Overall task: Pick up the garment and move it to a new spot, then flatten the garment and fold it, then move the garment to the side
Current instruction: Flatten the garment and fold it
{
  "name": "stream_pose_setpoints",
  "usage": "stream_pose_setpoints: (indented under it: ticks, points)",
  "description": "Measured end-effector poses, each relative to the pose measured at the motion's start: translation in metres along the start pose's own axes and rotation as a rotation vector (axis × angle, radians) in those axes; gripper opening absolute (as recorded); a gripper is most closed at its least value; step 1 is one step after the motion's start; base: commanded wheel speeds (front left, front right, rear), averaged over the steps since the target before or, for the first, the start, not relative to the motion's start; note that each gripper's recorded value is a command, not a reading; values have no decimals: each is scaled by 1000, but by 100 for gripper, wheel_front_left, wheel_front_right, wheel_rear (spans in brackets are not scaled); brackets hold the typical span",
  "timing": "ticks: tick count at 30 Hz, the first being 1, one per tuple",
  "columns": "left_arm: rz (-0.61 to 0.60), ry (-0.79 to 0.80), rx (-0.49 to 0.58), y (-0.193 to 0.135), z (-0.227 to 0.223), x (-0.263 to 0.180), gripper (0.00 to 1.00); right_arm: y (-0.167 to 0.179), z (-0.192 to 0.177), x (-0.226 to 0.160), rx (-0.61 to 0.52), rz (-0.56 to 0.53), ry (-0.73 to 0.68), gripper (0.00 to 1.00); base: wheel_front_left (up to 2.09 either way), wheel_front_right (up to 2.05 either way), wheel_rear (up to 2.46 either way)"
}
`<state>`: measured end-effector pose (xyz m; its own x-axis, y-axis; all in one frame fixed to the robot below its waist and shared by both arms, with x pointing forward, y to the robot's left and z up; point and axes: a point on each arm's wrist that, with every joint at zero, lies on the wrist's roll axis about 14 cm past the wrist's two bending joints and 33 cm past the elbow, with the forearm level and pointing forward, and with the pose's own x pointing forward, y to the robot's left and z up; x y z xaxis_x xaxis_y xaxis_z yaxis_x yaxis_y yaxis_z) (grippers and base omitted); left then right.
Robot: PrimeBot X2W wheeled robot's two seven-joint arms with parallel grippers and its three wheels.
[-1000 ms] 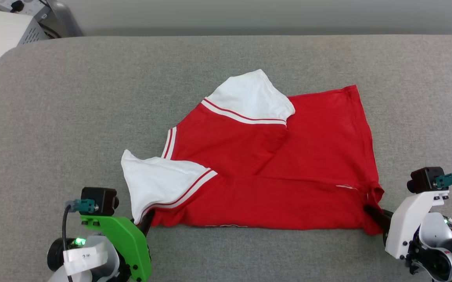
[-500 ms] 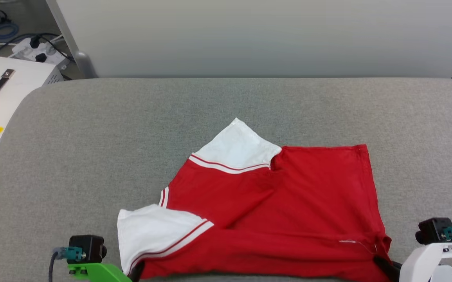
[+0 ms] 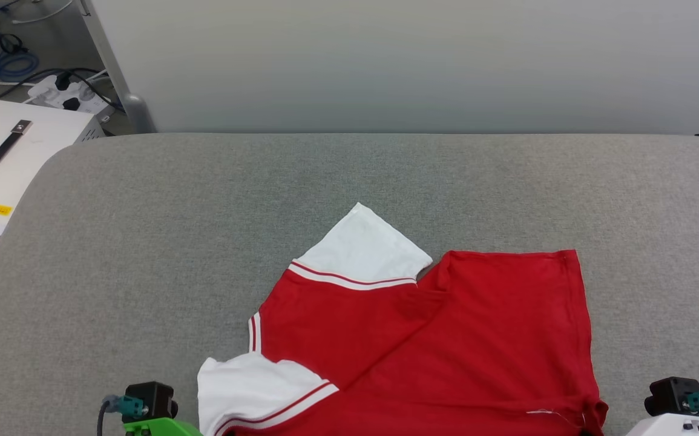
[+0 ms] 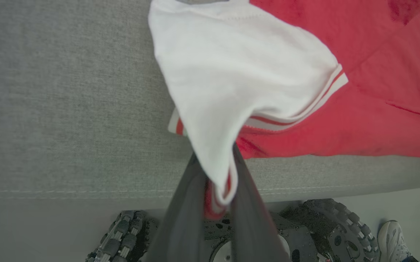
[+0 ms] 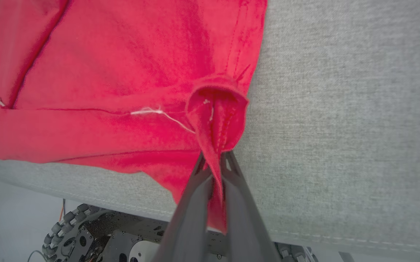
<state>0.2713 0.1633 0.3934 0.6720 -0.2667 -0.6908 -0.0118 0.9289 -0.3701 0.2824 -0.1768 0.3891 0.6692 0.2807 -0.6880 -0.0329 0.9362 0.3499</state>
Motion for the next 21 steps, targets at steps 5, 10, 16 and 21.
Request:
stream_pose_setpoints:
  ticks: [5,10,16,21]
  points:
    - [-29,-55,21,-7,18,12,100,1,14,1,6,2,-108,100,0,0,0]
    - [-33,-144,77,-9,42,16,100,6,59,-10,-30,-1,-370,100,0,0,0]
    - [-7,-300,174,-11,83,16,100,7,99,-33,-100,-28,-610,100,0,0,0]
    - [-23,-472,260,-31,130,15,100,11,128,-53,-157,-51,-762,100,0,0,0]
